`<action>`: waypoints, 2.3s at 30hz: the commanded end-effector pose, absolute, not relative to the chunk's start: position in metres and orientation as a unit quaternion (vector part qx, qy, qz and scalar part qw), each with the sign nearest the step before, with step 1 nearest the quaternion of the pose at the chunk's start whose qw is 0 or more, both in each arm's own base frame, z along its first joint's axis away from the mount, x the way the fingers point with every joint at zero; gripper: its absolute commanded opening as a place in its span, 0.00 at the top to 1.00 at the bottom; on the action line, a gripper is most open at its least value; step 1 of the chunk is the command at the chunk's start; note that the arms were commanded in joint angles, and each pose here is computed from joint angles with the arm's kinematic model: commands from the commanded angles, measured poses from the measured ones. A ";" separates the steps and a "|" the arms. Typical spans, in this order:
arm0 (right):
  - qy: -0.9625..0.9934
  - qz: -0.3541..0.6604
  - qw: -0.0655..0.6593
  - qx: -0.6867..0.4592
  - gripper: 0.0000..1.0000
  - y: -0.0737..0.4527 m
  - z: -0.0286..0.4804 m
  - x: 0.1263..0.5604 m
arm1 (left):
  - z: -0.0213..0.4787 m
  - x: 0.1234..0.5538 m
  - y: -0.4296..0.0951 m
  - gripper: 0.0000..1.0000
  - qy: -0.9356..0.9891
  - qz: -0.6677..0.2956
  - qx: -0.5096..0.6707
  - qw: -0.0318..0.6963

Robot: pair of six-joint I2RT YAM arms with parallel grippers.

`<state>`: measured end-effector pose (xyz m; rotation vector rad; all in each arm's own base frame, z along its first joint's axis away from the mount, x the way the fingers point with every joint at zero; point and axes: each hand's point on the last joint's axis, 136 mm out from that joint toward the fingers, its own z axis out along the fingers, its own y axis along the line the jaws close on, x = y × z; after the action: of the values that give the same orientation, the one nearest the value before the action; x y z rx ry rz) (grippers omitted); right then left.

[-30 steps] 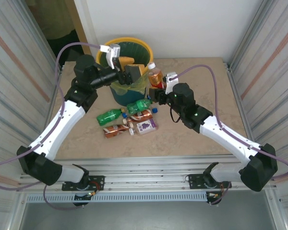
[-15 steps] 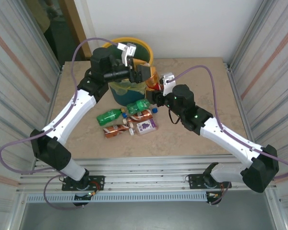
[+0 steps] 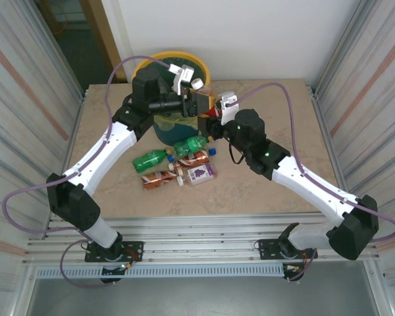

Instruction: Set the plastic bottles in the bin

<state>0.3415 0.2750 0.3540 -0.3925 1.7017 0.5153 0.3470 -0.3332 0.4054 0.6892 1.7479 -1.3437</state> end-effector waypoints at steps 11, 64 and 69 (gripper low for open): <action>0.748 0.212 0.609 -0.155 0.05 0.274 0.354 0.348 | 0.428 0.348 -0.324 0.82 0.673 -0.515 0.285 0.449; 0.918 0.152 0.305 0.202 0.02 0.162 0.179 0.366 | 0.306 0.556 -0.239 0.79 0.801 -0.220 0.240 0.503; 0.922 0.152 0.287 0.211 0.02 0.163 0.167 0.369 | 0.298 0.558 -0.241 0.69 0.803 -0.217 0.245 0.498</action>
<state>0.3657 0.1620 0.1649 0.5138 2.4516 0.3799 0.5530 -0.2409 0.2954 0.5702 1.9592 -0.5528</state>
